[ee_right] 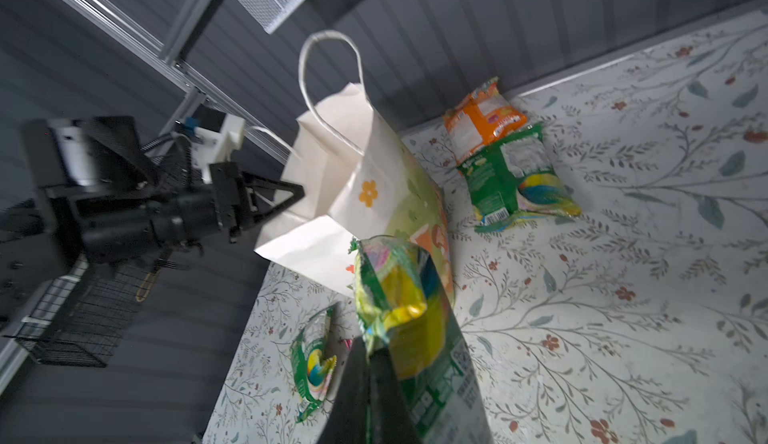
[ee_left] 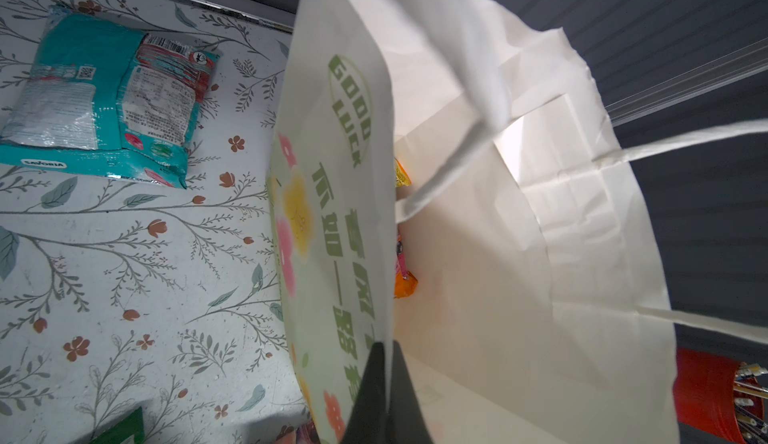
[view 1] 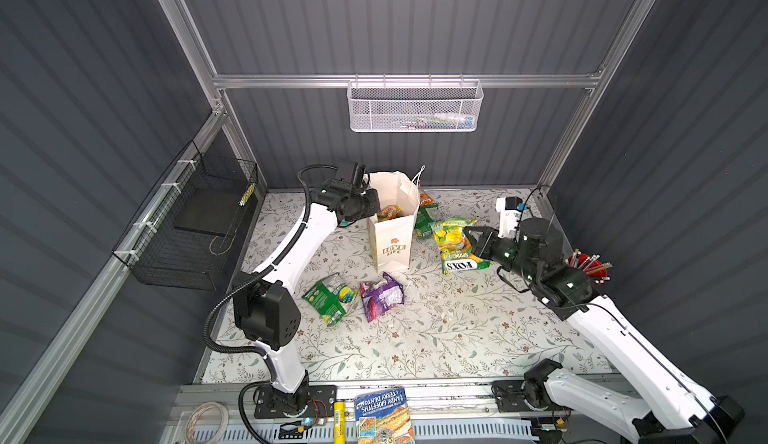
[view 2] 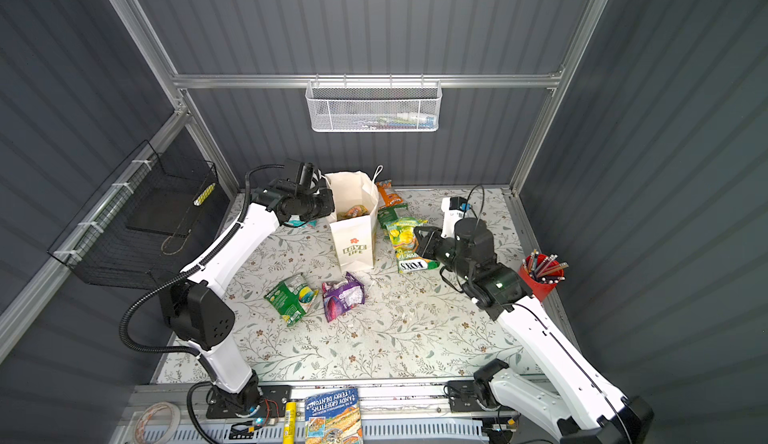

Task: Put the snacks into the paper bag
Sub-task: 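Lift the Spring Tea packet with the right gripper over the bag opening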

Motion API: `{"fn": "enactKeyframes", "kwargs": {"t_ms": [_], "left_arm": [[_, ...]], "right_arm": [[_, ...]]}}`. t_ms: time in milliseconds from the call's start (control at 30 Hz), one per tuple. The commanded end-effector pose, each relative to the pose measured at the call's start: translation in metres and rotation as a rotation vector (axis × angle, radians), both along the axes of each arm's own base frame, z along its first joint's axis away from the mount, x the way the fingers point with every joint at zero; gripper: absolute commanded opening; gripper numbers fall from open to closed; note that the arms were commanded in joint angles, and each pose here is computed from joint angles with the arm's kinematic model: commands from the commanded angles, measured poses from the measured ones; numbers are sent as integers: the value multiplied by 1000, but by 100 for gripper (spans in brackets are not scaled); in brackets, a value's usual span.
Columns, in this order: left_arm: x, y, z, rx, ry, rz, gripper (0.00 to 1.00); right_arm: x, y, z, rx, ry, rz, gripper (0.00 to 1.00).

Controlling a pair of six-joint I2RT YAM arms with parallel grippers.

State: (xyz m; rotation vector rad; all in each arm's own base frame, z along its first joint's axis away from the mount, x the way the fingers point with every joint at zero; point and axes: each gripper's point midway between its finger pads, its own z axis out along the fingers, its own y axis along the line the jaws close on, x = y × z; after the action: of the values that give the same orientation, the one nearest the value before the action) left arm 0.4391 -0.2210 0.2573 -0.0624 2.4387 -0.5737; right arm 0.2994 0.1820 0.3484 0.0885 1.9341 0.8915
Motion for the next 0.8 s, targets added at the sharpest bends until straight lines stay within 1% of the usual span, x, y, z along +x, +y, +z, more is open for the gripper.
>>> {"fn": "enactKeyframes", "kwargs": {"t_ms": [0, 100, 167, 267, 367, 600, 767], "left_arm": [[-2, 0, -12, 25, 37, -20, 0], [-2, 0, -14, 28, 38, -21, 0], [-2, -1, -15, 27, 42, -24, 0], [-2, -2, -14, 23, 43, -27, 0], [-2, -1, -13, 27, 37, -25, 0], [-2, -1, -14, 24, 40, -27, 0], [-3, -1, -11, 23, 37, -26, 0]], "right_arm": [[1, 8, 55, 33, -111, 40, 0], [11, 17, 92, 30, -165, 48, 0], [26, 28, 101, 21, -158, 55, 0], [38, 43, 124, 32, -205, 68, 0], [53, 61, 138, 39, -214, 96, 0], [90, 105, 152, -2, -257, 114, 0], [121, 137, 145, -16, -263, 130, 0]]}}
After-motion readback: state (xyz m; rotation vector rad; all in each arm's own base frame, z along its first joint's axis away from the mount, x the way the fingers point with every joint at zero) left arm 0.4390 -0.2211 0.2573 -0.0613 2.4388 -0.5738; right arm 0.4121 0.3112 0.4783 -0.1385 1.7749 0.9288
